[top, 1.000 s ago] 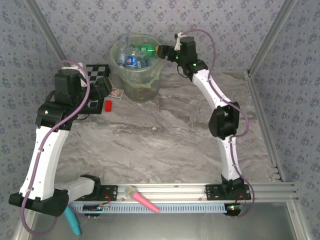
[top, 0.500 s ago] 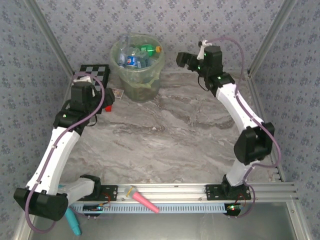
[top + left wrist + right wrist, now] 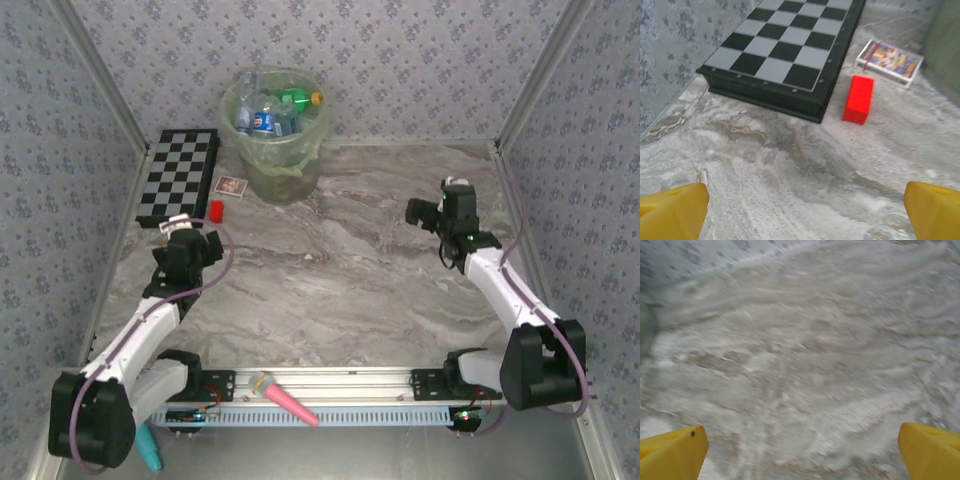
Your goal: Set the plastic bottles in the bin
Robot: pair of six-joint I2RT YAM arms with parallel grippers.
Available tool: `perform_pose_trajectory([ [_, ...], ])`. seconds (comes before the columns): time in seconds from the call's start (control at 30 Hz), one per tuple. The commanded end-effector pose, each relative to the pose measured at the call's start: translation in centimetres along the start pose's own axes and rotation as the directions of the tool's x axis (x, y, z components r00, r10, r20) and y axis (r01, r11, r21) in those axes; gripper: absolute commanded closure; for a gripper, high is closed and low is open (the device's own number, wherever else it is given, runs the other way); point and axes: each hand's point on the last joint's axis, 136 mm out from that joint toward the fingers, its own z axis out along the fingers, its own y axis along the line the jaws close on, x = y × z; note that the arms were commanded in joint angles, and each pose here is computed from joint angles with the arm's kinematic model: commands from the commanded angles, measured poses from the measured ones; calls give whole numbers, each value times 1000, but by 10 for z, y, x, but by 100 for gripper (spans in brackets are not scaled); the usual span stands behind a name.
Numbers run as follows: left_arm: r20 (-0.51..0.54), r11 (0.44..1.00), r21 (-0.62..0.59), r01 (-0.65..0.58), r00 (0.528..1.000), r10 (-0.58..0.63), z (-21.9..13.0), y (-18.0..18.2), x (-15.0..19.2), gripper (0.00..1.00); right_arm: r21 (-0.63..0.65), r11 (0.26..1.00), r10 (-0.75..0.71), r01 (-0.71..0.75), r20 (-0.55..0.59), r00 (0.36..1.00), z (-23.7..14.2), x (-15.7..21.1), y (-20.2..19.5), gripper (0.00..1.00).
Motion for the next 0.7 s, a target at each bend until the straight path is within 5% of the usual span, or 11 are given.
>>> perform_pose_trajectory([
  [0.0, 99, 998, -51, 45, 994, -40, 13, 9, -24, 0, 95, 992, -89, 83, 63, 994, 3, 12, -29, 1],
  [0.37, 101, 990, -37, -137, 985, 140, 75, -10, -18, 0, 310, 949, -89, 62, 74, 993, 32, 56, -98, 1],
  [0.67, 143, 989, 119, -88, 987, 70, 94, -10, 5, 0, 191, 978, -124, 77, 249, 961, 51, 37, -84, 1],
])
